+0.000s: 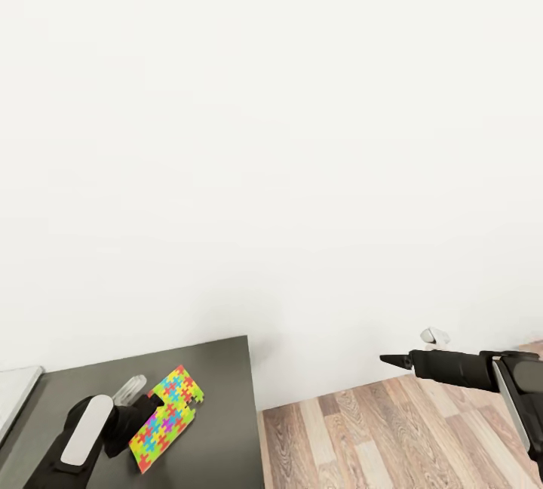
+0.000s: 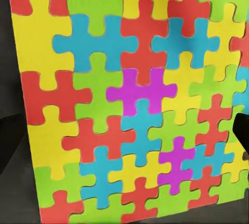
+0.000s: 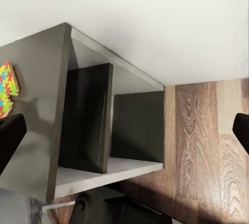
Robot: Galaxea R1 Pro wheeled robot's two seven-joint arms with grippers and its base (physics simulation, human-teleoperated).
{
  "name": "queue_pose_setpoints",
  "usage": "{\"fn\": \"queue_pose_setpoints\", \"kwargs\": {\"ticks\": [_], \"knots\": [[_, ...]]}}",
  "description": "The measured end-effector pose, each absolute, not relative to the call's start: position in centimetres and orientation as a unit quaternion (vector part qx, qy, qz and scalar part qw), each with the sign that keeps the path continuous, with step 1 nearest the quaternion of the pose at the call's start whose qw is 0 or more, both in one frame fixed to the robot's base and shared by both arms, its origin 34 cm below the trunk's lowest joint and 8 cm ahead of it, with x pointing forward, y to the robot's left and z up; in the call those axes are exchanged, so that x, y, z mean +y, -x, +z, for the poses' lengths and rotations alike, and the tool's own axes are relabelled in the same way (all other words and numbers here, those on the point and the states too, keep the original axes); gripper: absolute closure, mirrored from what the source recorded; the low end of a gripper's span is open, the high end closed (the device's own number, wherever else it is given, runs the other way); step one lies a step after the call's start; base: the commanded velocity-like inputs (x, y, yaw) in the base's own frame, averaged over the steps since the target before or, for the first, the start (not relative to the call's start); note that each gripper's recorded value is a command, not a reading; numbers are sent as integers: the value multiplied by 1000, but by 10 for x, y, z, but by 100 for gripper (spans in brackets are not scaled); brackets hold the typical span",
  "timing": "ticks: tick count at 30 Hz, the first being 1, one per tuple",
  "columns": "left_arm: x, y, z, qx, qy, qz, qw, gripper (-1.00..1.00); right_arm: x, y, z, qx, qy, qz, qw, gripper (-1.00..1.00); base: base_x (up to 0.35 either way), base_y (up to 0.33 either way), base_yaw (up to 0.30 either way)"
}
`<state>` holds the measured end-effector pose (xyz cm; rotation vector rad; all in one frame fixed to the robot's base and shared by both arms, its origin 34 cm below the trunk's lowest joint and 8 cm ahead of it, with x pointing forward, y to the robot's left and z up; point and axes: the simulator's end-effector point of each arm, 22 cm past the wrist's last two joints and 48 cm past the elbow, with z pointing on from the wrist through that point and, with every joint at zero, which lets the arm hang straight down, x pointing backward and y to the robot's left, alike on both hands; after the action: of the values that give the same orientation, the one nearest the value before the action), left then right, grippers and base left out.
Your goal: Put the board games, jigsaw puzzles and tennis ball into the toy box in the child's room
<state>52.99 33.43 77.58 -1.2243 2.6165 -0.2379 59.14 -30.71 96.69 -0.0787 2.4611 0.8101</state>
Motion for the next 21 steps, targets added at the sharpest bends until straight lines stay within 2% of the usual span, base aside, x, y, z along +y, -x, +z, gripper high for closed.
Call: {"fn": "queue_pose_setpoints", "kwargs": {"ticks": [12, 21], "knots": [[333, -530, 776, 896, 419, -82, 121, -100, -307, -591, 967, 914, 29, 301, 271, -100, 0, 0, -264], [333, -530, 776, 896, 419, -82, 121, -100, -307, -592, 967, 914, 29, 300, 271, -100, 0, 0, -89]]}}
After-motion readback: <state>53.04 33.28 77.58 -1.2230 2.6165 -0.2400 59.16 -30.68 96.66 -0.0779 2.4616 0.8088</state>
